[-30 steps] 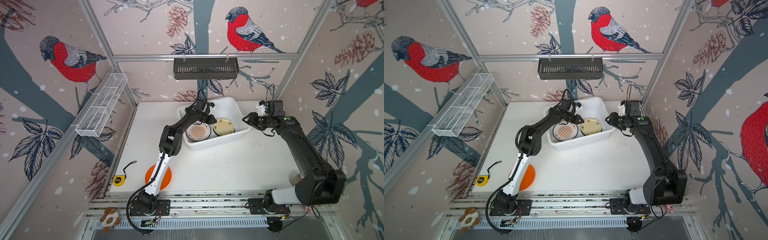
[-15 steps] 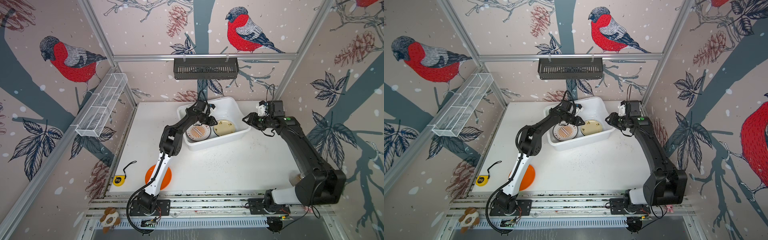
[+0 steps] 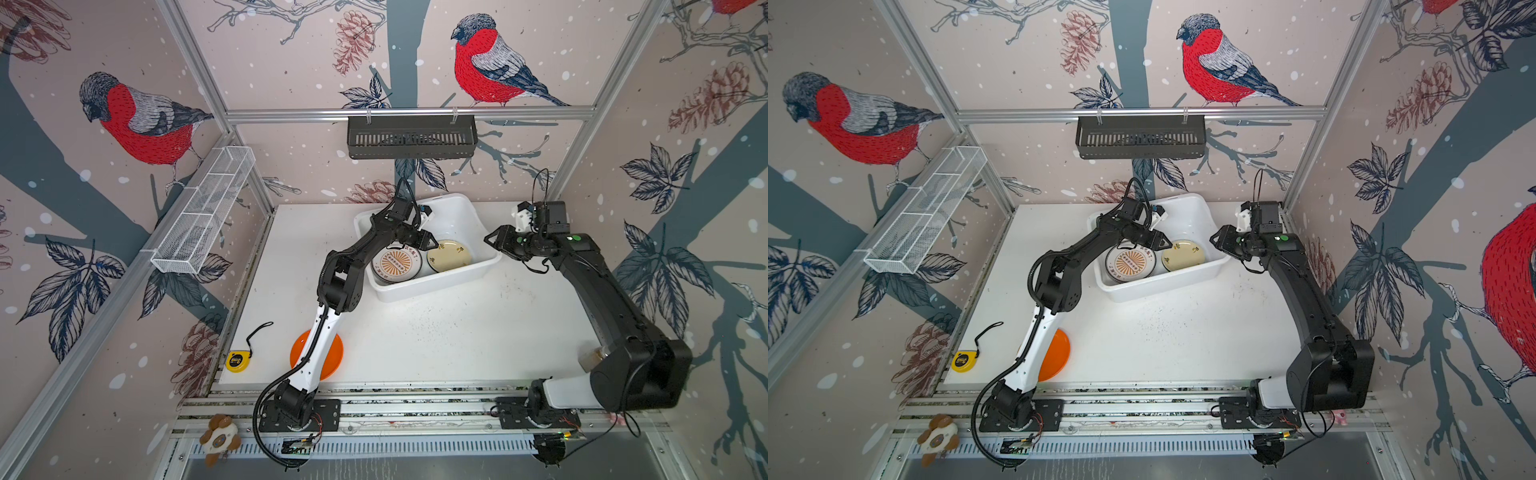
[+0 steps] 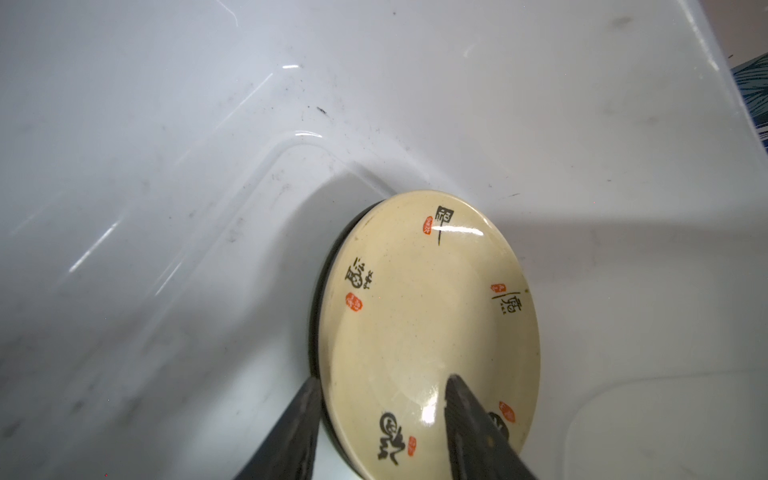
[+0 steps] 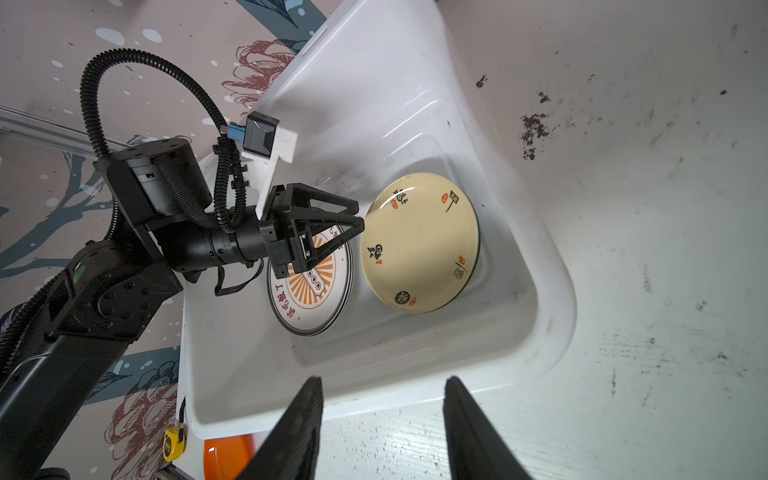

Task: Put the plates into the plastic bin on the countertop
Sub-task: 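Press the cream plate flat and open the left gripper, then raise the left gripper out of the bin and swing it back, then lower the left gripper to the orange plate rim nearest the robot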

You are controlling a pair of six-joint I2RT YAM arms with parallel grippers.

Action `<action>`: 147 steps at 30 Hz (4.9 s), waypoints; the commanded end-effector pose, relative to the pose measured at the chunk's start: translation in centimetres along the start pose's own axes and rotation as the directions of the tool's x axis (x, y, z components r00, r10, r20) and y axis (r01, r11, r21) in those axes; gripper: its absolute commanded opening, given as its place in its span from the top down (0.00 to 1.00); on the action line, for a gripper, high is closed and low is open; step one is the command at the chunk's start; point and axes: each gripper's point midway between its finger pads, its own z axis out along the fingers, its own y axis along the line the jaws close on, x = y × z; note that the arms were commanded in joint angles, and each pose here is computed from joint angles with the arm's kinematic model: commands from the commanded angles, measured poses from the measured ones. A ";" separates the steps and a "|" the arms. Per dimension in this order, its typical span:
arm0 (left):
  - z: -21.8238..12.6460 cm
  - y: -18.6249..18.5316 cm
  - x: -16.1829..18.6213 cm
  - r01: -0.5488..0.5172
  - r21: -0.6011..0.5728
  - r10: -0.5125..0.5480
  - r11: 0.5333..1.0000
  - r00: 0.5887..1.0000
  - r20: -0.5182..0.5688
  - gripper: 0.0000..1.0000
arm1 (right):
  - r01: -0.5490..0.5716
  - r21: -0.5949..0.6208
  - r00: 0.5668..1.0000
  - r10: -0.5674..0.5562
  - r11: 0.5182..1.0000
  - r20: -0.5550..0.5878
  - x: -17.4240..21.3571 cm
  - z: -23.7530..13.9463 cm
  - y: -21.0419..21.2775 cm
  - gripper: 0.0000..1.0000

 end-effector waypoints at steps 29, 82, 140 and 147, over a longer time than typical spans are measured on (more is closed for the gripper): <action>-1.0 -1.6 -0.8 -0.055 0.008 0.055 0.998 0.998 -0.004 0.49 | 0.018 -0.035 1.000 -0.018 0.999 0.022 -0.7 0.5 0.6 0.51; -33.3 2.9 30.3 -0.071 -0.188 -0.053 0.980 0.810 -0.584 0.34 | 0.202 -0.226 0.974 -0.170 0.953 0.150 -3.9 1.4 6.4 0.51; -29.3 1.7 35.8 -0.061 0.119 0.132 0.991 0.596 -0.792 0.55 | 0.136 -0.165 0.987 -0.121 0.977 0.102 -2.3 2.1 4.3 0.51; -29.2 2.0 36.3 -0.085 0.110 0.139 0.990 0.590 -0.795 0.60 | 0.133 -0.162 0.988 -0.118 0.978 0.100 -2.3 2.3 4.2 0.51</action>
